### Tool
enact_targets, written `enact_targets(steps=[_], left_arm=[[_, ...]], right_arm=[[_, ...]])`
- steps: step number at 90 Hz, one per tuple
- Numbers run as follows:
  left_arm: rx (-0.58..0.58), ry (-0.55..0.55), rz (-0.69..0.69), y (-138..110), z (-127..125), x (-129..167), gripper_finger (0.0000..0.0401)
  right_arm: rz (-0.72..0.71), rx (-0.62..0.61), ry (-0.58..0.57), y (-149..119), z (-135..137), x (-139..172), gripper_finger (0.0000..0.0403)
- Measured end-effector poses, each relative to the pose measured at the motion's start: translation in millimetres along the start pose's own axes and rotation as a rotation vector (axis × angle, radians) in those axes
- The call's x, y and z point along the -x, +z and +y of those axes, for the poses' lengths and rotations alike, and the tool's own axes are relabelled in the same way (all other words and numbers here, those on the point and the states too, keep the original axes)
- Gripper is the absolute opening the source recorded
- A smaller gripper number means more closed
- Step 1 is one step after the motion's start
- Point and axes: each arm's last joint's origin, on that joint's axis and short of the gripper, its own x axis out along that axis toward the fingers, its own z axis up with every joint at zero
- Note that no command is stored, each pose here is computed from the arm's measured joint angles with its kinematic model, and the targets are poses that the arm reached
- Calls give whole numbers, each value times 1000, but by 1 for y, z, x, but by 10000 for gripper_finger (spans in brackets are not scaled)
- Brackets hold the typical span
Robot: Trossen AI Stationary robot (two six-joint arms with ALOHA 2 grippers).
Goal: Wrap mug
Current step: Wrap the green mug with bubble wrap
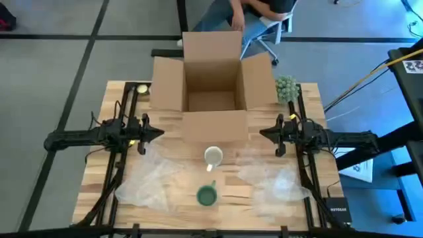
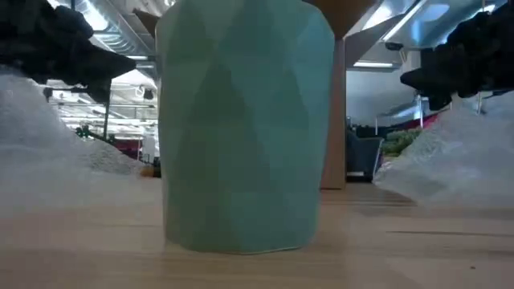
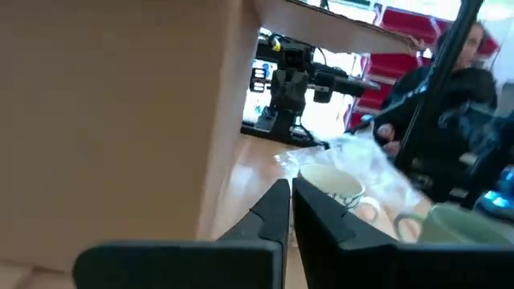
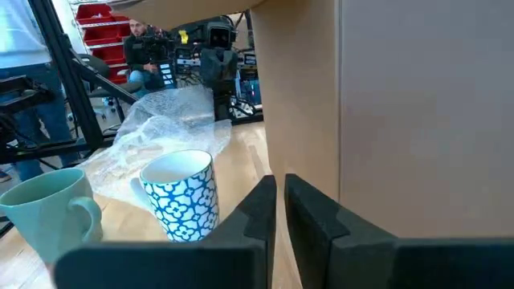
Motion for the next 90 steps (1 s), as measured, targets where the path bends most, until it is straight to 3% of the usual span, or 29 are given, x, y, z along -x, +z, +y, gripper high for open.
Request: enact_targets(steps=[8, 16, 28, 39, 53, 68, 80, 90], left_arm=[[-31, -39, -31, 4, -2, 0, 0], [-15, -6, -49, 14, -3, 1, 0], [-52, 25, -28, 55, -11, 6, 0], [-100, 104, 200, 82, -16, 0, 0], [-3, 179, 547, 110, -26, -15, 0], [29, 273, 876, 121, -32, -23, 0], [88, 270, 1001, 117, -35, -28, 0], [143, 288, 1028, 114, -35, -33, 5]], right_arm=[[0, 0, 0, 0, 0, 0, 14], [0, 0, 0, 0, 0, 0, 14], [0, 0, 0, 0, 0, 0, 14], [0, 0, 0, 0, 0, 0, 14], [0, 0, 0, 0, 0, 0, 14], [0, 0, 0, 0, 0, 0, 14], [-1, 0, 0, 0, 0, 0, 14], [-1, 0, 0, 0, 0, 0, 14]])
